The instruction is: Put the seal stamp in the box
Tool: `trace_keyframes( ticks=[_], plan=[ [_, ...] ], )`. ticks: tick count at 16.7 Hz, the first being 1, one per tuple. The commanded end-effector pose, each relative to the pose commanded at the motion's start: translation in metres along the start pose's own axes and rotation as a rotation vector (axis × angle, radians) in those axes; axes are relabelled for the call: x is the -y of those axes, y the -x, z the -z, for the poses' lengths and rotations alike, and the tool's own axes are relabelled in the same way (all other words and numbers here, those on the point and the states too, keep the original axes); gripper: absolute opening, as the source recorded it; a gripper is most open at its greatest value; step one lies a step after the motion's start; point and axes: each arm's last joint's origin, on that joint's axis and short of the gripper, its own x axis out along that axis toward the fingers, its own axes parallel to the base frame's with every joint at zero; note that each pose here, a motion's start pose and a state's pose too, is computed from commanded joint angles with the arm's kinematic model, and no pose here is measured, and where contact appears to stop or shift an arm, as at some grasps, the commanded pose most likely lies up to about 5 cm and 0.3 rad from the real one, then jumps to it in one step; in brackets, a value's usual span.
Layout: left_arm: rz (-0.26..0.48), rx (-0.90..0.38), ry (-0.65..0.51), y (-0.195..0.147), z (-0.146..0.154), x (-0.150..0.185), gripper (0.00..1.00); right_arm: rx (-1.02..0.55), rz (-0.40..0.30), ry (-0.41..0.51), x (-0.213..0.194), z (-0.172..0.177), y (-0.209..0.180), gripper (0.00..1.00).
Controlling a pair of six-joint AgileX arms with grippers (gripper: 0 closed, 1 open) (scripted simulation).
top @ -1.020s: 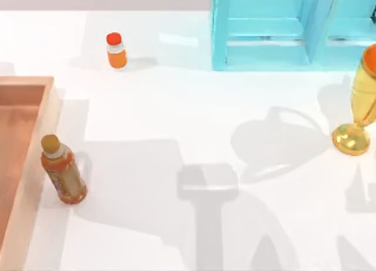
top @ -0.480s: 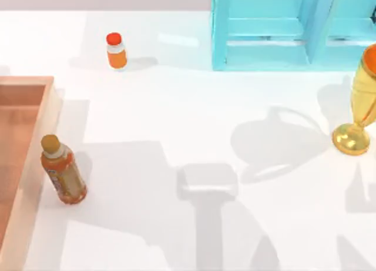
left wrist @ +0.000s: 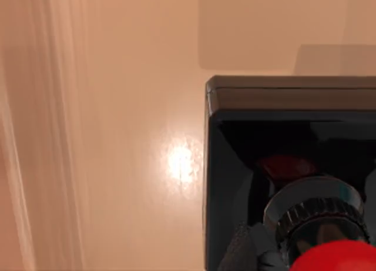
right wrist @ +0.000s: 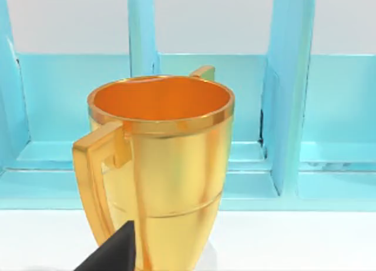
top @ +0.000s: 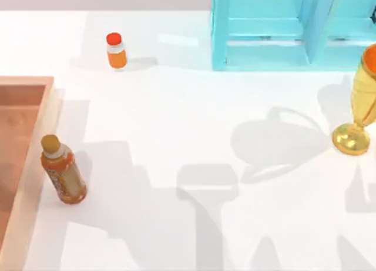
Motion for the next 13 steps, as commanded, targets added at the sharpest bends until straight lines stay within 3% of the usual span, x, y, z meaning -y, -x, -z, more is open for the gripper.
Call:
trace_keyframes(
  ticks=[2, 13],
  plan=[
    [0.000, 0.000, 0.000, 0.0000, 0.0000, 0.0000, 0.00, 0.000, 0.000, 0.000, 0.0000, 0.0000, 0.0000, 1.00],
    [0.000, 0.000, 0.000, 0.0000, 0.0000, 0.0000, 0.83, 0.000, 0.000, 0.000, 0.0000, 0.0000, 0.0000, 1.00]
  ],
)
